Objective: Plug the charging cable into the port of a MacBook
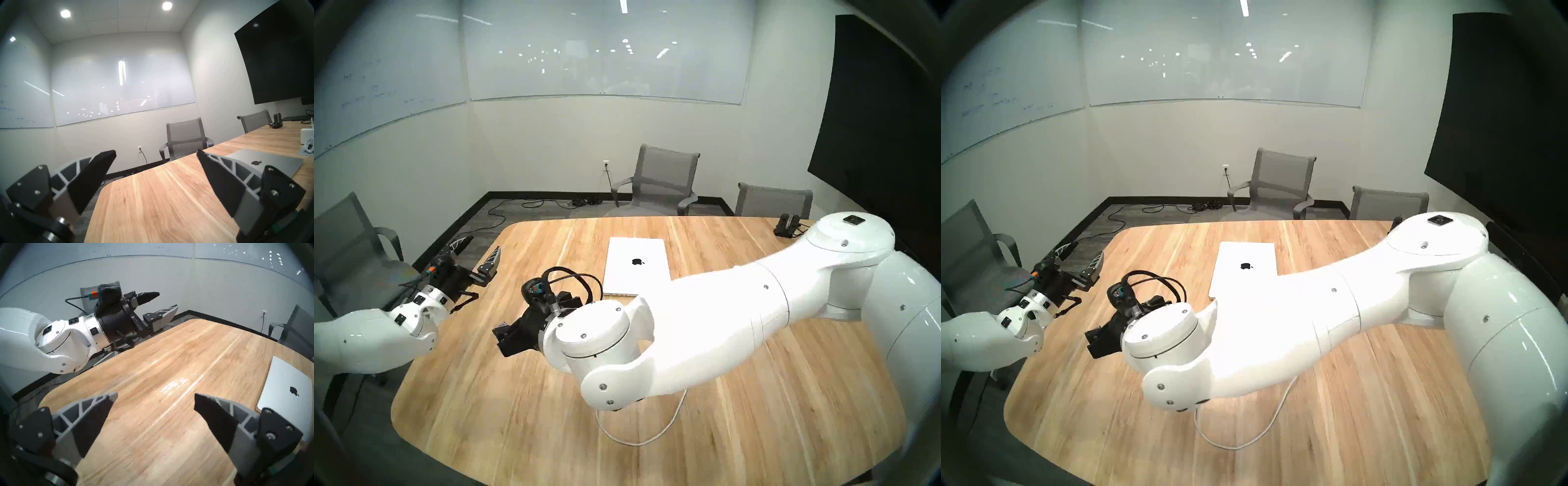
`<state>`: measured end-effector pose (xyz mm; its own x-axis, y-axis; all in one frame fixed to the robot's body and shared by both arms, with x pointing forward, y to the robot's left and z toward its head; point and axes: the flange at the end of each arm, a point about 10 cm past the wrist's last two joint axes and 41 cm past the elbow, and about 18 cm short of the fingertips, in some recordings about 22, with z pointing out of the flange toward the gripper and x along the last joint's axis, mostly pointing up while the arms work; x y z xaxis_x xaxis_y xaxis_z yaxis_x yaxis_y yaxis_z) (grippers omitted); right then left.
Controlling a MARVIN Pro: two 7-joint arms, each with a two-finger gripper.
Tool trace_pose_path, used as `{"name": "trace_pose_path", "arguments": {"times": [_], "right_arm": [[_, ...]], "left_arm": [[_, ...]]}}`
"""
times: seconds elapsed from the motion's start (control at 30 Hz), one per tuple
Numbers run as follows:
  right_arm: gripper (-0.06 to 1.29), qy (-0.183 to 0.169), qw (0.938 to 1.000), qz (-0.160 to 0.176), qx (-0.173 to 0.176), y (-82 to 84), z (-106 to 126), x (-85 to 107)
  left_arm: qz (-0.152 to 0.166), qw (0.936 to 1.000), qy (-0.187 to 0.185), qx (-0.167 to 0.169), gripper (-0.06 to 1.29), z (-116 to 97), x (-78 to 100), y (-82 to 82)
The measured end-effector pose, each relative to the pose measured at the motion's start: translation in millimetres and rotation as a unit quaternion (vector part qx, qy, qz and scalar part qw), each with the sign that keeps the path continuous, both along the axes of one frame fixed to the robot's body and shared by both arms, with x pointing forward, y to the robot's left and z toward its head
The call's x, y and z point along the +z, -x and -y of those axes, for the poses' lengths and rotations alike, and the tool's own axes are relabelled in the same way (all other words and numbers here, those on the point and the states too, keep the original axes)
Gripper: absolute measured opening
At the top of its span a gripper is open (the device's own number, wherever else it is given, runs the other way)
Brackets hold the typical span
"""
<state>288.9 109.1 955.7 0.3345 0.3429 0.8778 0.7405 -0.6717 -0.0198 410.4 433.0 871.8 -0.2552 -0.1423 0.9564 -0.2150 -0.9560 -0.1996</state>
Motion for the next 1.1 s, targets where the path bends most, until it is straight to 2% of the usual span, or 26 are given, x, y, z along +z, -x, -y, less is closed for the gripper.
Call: {"name": "trace_pose_path", "arguments": {"times": [0.3, 0.63, 0.87, 1.0, 1.1], "right_arm": [[1.22, 0.033, 0.9992, -0.020, 0.012, -8.0, 2, 8.9], [1.22, 0.093, 0.9943, -0.049, 0.022, -29.3, 13, 17.6], [1.22, 0.111, 0.9915, -0.062, 0.027, -37.7, 12, 28.7], [1.22, 0.111, 0.9894, -0.091, 0.023, -41.0, 9, 35.1], [1.22, 0.097, 0.9874, -0.125, 0.005, -45.2, 7, 41.0]], "left_arm": [[0.000, 1.0000, 0.000, 0.000, 1.27, 0, 0.0, 0.0], [0.000, 1.0000, 0.000, 0.000, 1.27, 0, 0.2, -0.1], [0.000, 1.0000, 0.000, 0.000, 1.27, 0, 0.2, -0.1], [0.000, 1.0000, 0.000, 0.000, 1.27, 0, 0.2, -0.2], [0.000, 1.0000, 0.000, 0.000, 1.27, 0, 0.3, -0.2]]}}
